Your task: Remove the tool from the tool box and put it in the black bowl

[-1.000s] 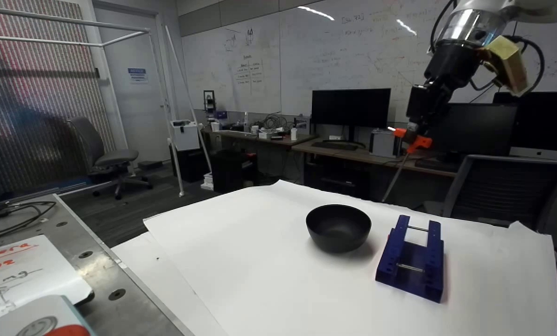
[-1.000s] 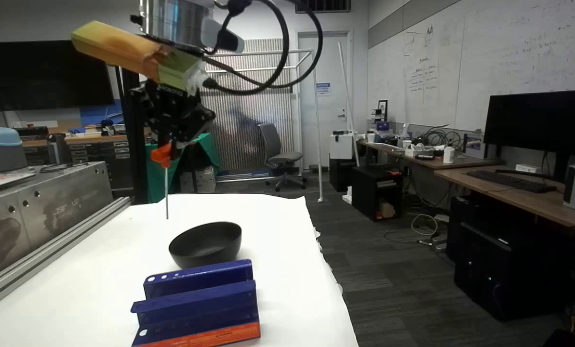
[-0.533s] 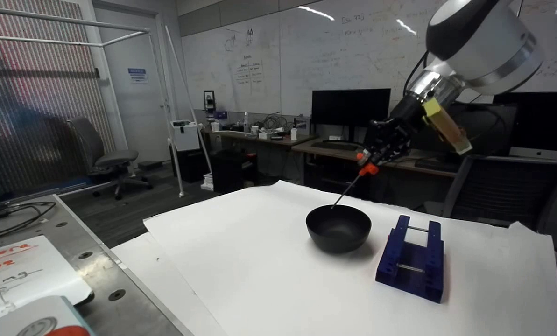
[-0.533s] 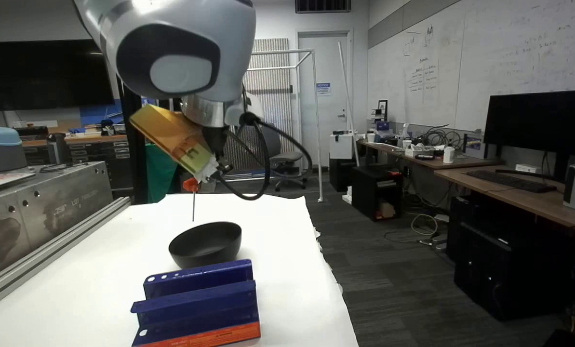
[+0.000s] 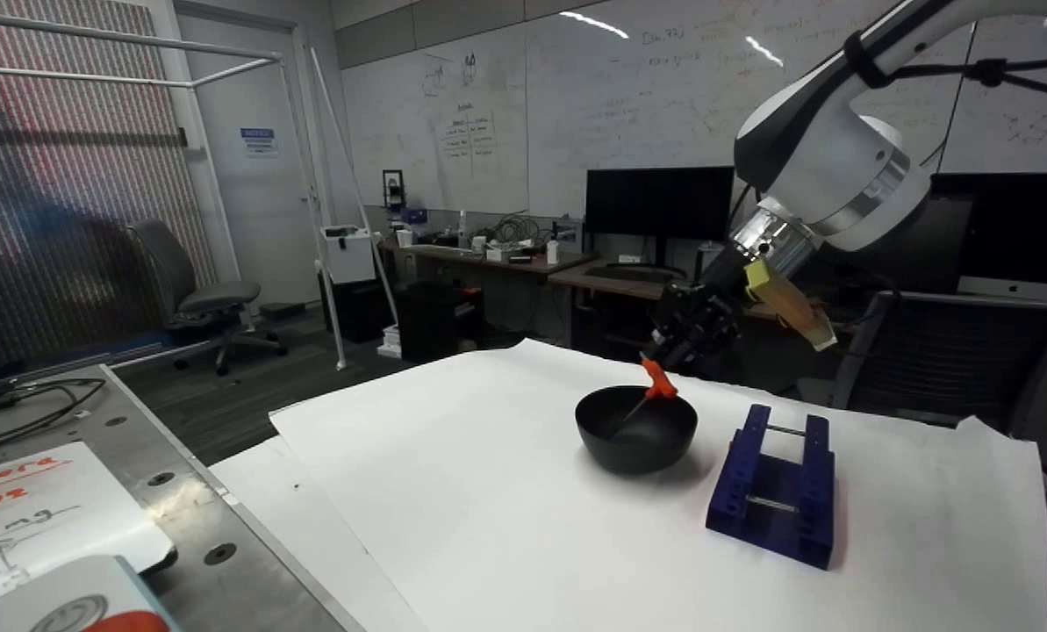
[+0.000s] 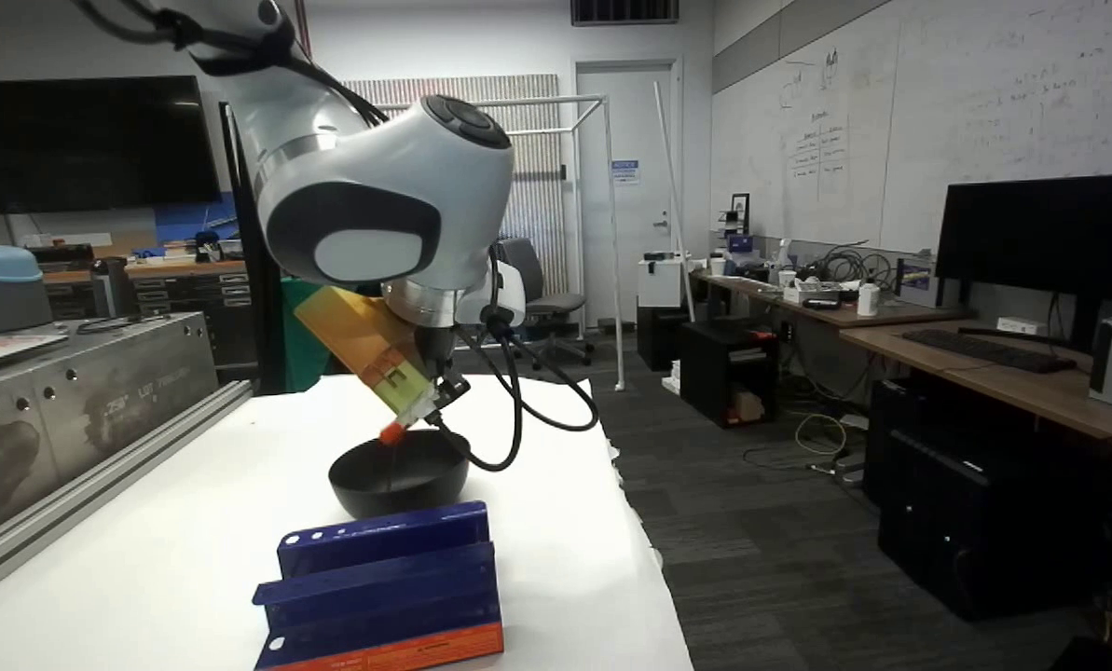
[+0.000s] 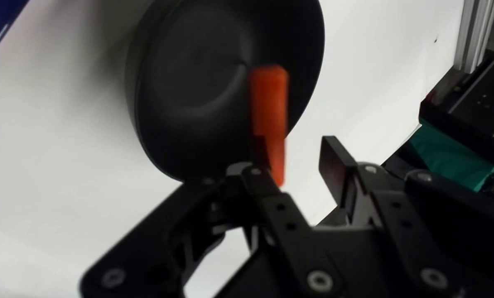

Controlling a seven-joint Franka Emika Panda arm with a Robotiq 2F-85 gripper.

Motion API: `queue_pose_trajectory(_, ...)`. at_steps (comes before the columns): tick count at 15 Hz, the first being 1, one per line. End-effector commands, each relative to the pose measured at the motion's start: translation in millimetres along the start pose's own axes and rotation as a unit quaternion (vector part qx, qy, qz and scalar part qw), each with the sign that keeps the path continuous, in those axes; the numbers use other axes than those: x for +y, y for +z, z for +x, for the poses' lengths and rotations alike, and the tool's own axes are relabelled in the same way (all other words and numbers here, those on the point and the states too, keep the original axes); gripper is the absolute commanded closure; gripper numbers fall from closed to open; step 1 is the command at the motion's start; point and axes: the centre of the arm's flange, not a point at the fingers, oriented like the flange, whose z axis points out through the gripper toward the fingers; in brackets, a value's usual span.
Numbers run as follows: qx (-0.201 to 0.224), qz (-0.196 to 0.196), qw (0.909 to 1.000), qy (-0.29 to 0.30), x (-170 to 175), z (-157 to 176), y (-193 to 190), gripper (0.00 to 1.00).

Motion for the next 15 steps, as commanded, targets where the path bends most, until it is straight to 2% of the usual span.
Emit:
queue_pose_trajectory(1,0.008,0.012,0.9999,0.004,-0.5,17.3,7.5,0.30)
queue_pose_trajectory(5,-0.004,0.015,0.9999,0.002,-6.8,18.6,-5.0,0.00)
queue_pose_trajectory(7,-0.020,0.011,0.9997,-0.002,-15.0,16.0,-16.4,0.00)
queue_pose_trajectory(10,-0.073,-0.023,0.9970,-0.011,-29.8,3.9,-39.8,0.00)
queue_pose_trajectory(15,-0.120,-0.122,0.9843,-0.046,-50.9,-23.3,-72.7,0.00)
